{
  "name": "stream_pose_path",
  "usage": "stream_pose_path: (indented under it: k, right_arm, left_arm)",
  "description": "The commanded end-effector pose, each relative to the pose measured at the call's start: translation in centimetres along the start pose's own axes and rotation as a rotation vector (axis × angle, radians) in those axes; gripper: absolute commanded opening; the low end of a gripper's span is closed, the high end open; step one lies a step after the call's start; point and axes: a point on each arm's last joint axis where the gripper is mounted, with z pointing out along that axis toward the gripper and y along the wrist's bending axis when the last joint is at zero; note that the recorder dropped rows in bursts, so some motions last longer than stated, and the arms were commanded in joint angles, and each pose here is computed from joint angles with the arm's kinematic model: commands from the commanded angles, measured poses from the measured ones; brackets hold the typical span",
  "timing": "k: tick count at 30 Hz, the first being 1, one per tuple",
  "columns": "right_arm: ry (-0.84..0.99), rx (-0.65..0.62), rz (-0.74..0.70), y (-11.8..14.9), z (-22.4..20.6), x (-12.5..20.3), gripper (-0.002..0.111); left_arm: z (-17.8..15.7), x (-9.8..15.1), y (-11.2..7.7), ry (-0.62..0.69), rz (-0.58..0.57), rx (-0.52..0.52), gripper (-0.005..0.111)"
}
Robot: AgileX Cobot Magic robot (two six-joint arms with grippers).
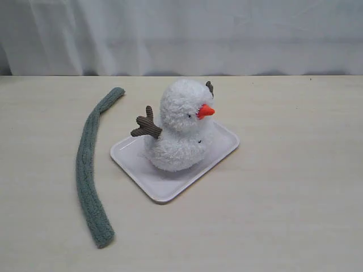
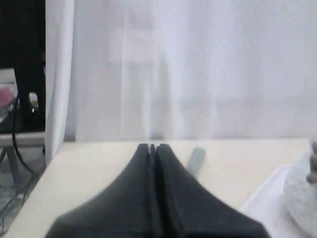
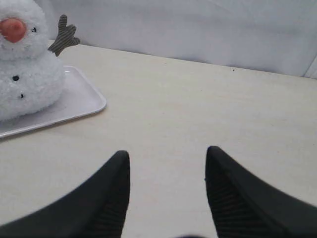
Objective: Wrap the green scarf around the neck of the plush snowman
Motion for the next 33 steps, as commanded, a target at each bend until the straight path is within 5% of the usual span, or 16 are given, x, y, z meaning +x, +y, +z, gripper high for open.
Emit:
stream_pose_path:
  k: [1, 3, 9, 12, 17, 20, 23, 27, 33]
  right_arm:
    - [-0.006, 0.005, -0.006, 0.0, 0.0, 0.0, 0.046]
    - [-0.006, 0.005, -0.006, 0.0, 0.0, 0.0, 0.046]
    - [-0.006, 0.005, -0.006, 0.0, 0.0, 0.0, 0.046]
    - [-0.006, 0.005, -0.006, 0.0, 0.0, 0.0, 0.046]
    - [-0.006, 0.005, -0.006, 0.0, 0.0, 0.0, 0.046]
    - [-0.006, 0.005, -0.006, 0.0, 0.0, 0.0, 0.046]
    - [-0.006, 0.005, -0.006, 0.0, 0.0, 0.0, 0.046]
    - [-0.006, 0.005, -0.006, 0.0, 0.0, 0.0, 0.046]
    - [-0.006, 0.005, -0.006, 0.0, 0.0, 0.0, 0.046]
  left_arm:
    - [-0.1, -1.5, 0.0, -0.176, -0.069, 0.005, 0.000]
    - [-0.3, -2.1, 0.1, -0.246, -0.271, 0.019, 0.000]
    - [-0.7, -3.4, 0.3, -0.396, -0.304, 0.027, 0.000]
    - [-0.9, -3.9, 0.3, -0.449, -0.418, 0.057, 0.000]
    - [-0.7, -8.8, 0.0, -0.413, -0.299, 0.067, 0.000]
    - [1.4, -12.9, -0.2, -0.255, -0.066, 0.026, 0.000]
    - [5.8, -13.8, 0.2, 0.006, -0.045, -0.025, 0.000]
    - [13.0, -11.4, 0.2, 0.265, -0.044, -0.029, 0.000]
    - [19.0, -6.6, 0.3, 0.554, -0.037, -0.050, 0.000]
